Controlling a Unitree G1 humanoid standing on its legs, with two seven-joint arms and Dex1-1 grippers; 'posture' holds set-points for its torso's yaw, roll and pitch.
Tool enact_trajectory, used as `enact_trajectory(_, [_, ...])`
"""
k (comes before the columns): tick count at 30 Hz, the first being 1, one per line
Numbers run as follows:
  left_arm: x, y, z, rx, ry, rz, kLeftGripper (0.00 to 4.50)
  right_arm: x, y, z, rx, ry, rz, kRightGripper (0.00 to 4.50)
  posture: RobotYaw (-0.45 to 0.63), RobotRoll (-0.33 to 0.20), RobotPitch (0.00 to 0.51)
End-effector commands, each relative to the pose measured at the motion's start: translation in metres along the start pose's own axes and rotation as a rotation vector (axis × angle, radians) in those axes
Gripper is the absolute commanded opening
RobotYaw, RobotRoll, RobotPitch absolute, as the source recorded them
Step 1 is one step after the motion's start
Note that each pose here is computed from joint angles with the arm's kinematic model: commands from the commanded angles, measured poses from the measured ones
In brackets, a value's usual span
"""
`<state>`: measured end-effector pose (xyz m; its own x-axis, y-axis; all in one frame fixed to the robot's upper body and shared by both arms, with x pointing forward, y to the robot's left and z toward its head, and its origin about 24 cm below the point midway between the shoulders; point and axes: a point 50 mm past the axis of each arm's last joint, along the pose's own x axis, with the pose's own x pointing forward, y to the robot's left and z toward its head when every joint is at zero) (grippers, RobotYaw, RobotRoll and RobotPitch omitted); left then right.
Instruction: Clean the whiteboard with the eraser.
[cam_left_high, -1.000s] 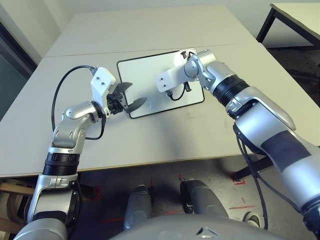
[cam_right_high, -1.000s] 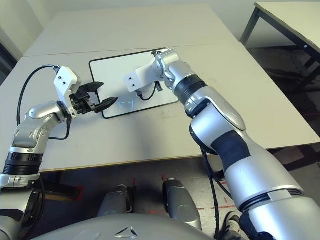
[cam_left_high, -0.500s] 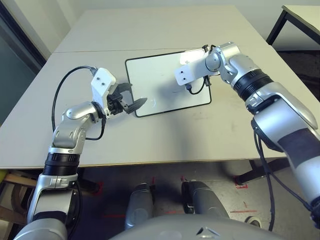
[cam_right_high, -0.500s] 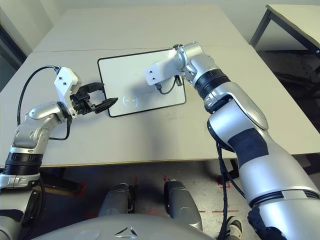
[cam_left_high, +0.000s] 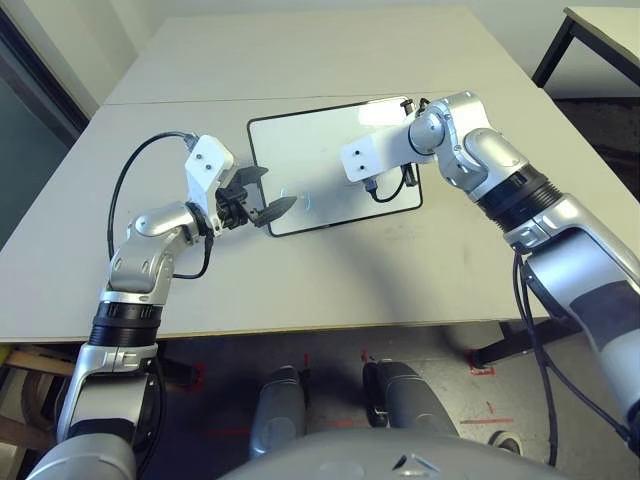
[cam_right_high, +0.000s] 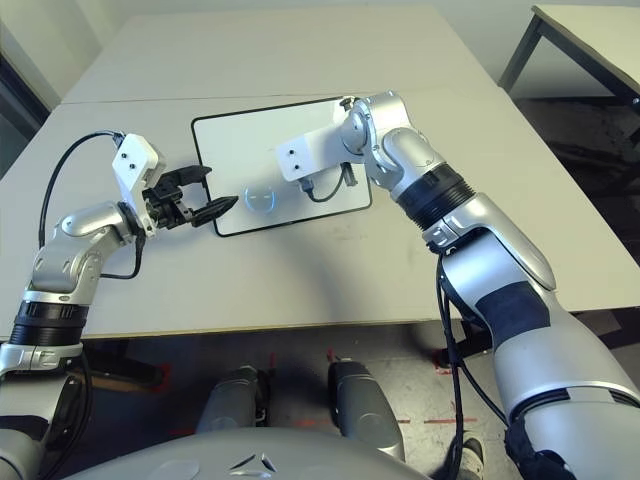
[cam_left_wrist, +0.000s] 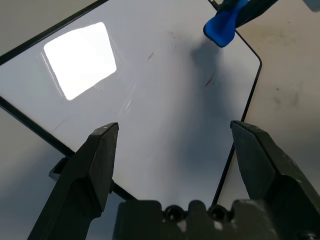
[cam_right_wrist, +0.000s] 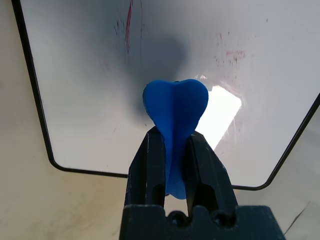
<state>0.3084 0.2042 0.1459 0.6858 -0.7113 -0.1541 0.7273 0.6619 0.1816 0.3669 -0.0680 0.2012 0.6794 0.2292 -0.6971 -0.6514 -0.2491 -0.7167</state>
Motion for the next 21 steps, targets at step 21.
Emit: enact_trajectory(21, [-0.004, 0.002, -0.004, 0.021, 0.039, -0.007, 4.50, 0.024, 0.023, 0.009, 0.030, 0.043, -0.035, 0.34, -0.09, 0.000, 0.065])
